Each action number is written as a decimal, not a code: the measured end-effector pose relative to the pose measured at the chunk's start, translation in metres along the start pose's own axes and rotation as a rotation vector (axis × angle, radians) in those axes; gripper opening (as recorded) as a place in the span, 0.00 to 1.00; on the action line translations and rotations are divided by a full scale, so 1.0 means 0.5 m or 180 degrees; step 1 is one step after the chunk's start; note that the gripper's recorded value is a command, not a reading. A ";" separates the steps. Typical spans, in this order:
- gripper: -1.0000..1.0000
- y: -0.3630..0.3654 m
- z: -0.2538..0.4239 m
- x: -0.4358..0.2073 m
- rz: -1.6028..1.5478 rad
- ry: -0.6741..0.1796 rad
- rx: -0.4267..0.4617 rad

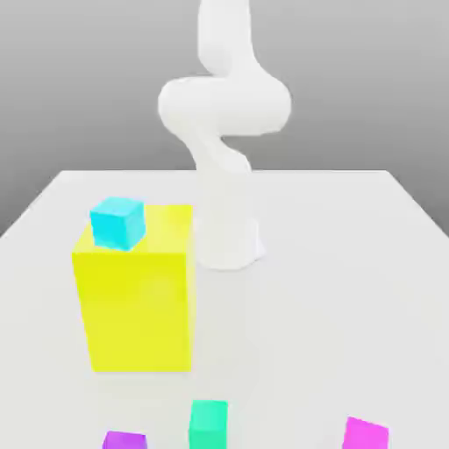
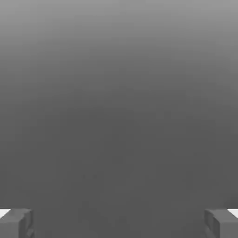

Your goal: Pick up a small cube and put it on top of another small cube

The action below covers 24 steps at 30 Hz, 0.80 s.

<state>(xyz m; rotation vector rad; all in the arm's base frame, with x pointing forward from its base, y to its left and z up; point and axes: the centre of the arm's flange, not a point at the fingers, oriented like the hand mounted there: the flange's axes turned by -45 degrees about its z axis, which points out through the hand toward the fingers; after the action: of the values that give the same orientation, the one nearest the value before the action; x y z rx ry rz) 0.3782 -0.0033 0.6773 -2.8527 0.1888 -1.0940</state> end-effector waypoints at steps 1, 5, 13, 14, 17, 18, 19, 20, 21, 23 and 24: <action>0.50 0.004 0.040 -0.001 0.0181 -0.0094 0.0023; 0.50 0.016 0.188 -0.018 0.0860 -0.0452 0.0036; 0.50 0.037 0.460 -0.113 0.2165 -0.1095 -0.0267; 0.50 0.040 0.491 -0.130 0.2323 -0.1164 -0.0335; 0.50 0.051 0.580 -0.187 0.2790 -0.1346 -0.0576; 0.50 0.055 0.608 -0.208 0.2942 -0.1398 -0.0668; 0.50 0.060 0.635 -0.230 0.3093 -0.1444 -0.0766; 0.50 0.065 0.661 -0.252 0.3241 -0.1485 -0.0868; 0.50 0.070 0.686 -0.276 0.3387 -0.1521 -0.0977; 0.50 0.082 0.732 -0.324 0.3675 -0.1571 -0.1207; 0.50 0.089 0.754 -0.348 0.3815 -0.1586 -0.1329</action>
<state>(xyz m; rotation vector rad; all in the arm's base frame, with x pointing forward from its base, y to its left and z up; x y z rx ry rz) 0.4985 -0.0108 0.2775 -2.3527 1.8825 -0.0864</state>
